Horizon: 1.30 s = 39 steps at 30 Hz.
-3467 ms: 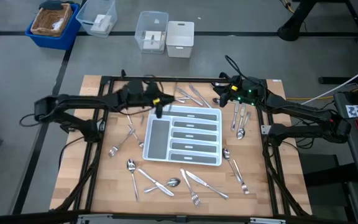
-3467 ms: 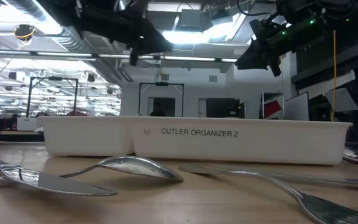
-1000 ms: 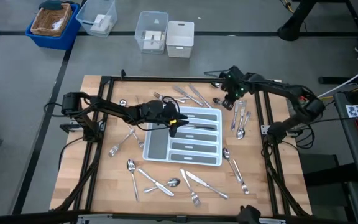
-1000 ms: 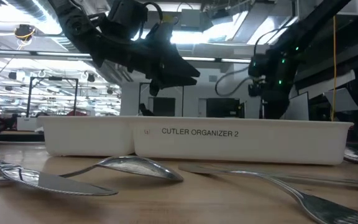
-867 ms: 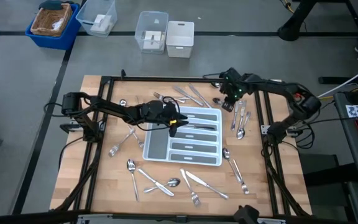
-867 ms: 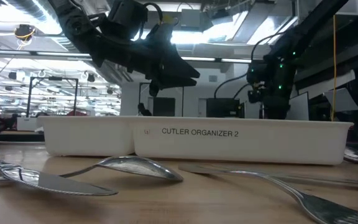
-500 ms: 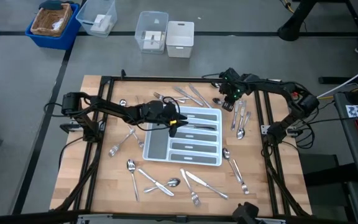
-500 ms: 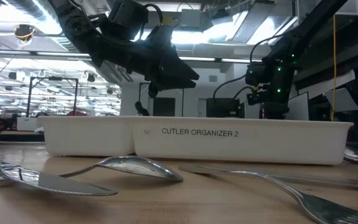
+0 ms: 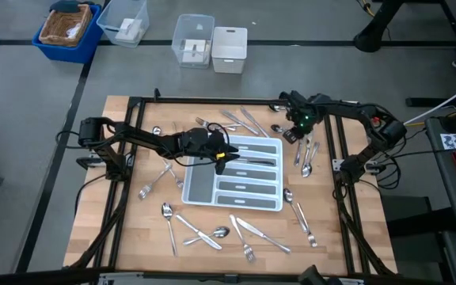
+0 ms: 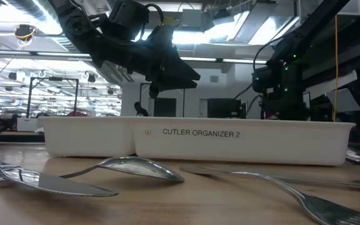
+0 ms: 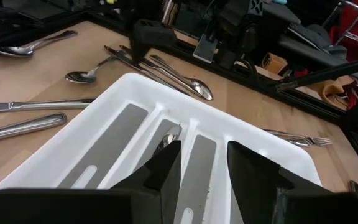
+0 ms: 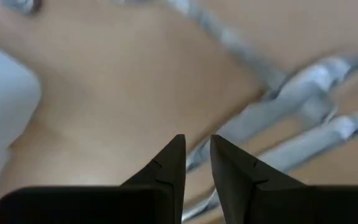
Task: Sort silverware
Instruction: Put the knife into the organizer tray
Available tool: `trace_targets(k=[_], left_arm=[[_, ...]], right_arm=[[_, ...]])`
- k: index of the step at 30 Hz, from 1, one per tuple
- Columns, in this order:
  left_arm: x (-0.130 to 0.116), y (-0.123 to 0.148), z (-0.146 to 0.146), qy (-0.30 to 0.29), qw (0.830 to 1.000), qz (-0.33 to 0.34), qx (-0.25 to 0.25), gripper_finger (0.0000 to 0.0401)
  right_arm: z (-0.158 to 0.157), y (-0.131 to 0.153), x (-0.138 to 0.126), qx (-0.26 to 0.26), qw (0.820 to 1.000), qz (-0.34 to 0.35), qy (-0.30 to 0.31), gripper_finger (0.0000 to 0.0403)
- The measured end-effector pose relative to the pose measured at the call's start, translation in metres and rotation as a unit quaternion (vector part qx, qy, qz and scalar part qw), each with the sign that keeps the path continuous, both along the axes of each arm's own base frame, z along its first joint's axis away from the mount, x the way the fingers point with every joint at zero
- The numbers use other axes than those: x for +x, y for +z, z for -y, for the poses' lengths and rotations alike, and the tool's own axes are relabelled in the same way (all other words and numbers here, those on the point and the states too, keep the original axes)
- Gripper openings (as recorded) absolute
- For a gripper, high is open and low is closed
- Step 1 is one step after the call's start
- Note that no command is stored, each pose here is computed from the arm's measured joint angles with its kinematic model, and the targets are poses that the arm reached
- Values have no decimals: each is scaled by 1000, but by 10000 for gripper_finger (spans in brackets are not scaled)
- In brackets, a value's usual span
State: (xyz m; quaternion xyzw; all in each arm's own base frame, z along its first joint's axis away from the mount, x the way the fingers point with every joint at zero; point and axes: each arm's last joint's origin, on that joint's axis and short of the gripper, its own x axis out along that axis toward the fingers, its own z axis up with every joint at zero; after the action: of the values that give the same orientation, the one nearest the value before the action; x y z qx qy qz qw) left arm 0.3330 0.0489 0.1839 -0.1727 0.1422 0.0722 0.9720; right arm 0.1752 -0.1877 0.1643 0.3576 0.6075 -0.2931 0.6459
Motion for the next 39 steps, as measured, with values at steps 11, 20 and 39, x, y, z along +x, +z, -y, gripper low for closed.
trace_targets(k=[11, 20, 39], left_arm=[[0, 0, 0, -1, 1000, 0, 3, 120], [0, 0, 0, -1, 1000, 0, 3, 120], [0, 0, 0, -1, 1000, 0, 3, 120]], right_arm=[[-5, 0, -2, 54, 990, -2, -127, 78], [-19, -22, -14, 88, 980, -26, -177, 78], [-13, -30, -6, 73, 967, 46, -241, 78]])
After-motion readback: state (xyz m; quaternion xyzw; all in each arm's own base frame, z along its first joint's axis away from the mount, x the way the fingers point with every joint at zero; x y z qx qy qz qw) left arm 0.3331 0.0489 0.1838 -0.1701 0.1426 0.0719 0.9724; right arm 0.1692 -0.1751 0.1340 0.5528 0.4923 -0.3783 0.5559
